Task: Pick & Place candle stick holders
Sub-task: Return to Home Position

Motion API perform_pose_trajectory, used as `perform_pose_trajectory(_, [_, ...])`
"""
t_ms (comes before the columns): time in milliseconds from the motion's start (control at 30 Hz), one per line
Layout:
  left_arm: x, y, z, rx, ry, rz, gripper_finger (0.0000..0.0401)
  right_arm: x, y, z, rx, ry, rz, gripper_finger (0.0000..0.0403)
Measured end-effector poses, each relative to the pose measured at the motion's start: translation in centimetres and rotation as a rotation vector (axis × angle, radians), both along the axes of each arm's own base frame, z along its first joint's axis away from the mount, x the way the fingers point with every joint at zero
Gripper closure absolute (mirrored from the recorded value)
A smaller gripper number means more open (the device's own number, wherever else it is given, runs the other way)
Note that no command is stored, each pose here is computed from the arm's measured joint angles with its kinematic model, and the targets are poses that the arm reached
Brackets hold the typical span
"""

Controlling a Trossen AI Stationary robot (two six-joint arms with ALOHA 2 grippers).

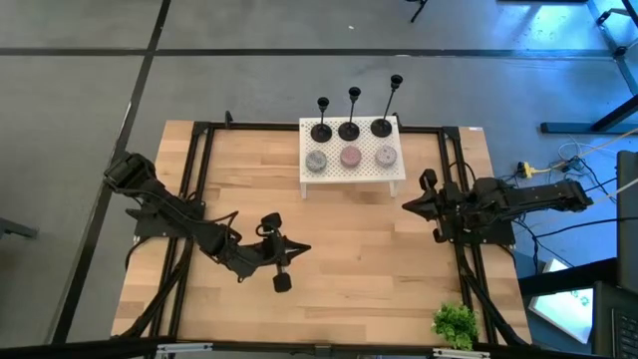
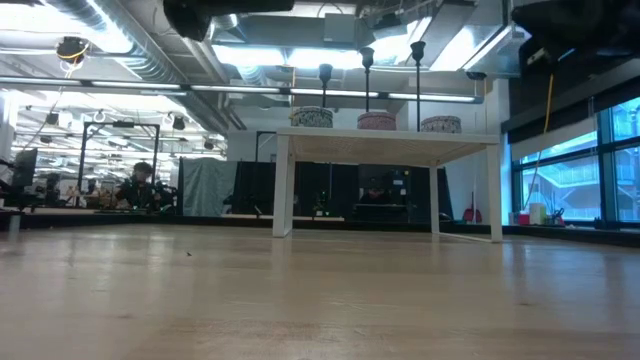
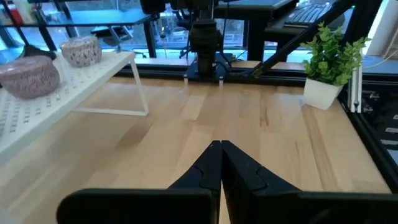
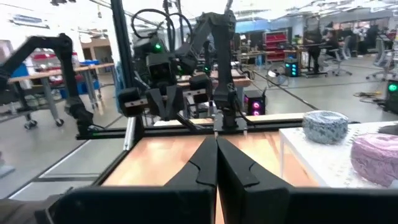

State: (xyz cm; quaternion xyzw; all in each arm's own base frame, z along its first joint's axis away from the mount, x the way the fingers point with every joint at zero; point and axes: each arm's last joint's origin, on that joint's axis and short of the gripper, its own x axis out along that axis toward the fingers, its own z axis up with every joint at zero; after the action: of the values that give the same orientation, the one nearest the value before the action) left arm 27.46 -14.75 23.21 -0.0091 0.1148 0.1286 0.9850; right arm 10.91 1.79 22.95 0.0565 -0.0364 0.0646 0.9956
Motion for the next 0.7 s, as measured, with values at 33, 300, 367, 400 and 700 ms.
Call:
perform_pose_trajectory(33, [0.0,0.0,0.0,0.005,-0.003,-0.002,0.0400,-0.1,0.0,0.0,0.000,-0.006,0.010,0.0402])
perform_pose_trajectory(300, [1.2,1.3,0.5,-0.034,-0.019,-0.127,0.0400,-0.4,0.2,-0.9,0.036,0.003,0.082,0.0402])
perform_pose_trajectory(367, [1.6,1.8,0.7,-0.026,-0.031,-0.142,0.0400,-0.4,0.2,-1.3,0.043,0.012,0.079,0.0402])
perform_pose_trajectory(400, [1.7,2.1,0.8,-0.018,-0.039,-0.149,0.0400,-0.4,0.1,-1.4,0.046,0.012,0.073,0.0402])
perform_pose_trajectory(700, [3.5,7.2,1.8,-0.028,-0.070,-0.274,0.0400,-0.5,0.1,-1.8,0.048,0.041,0.066,0.0402])
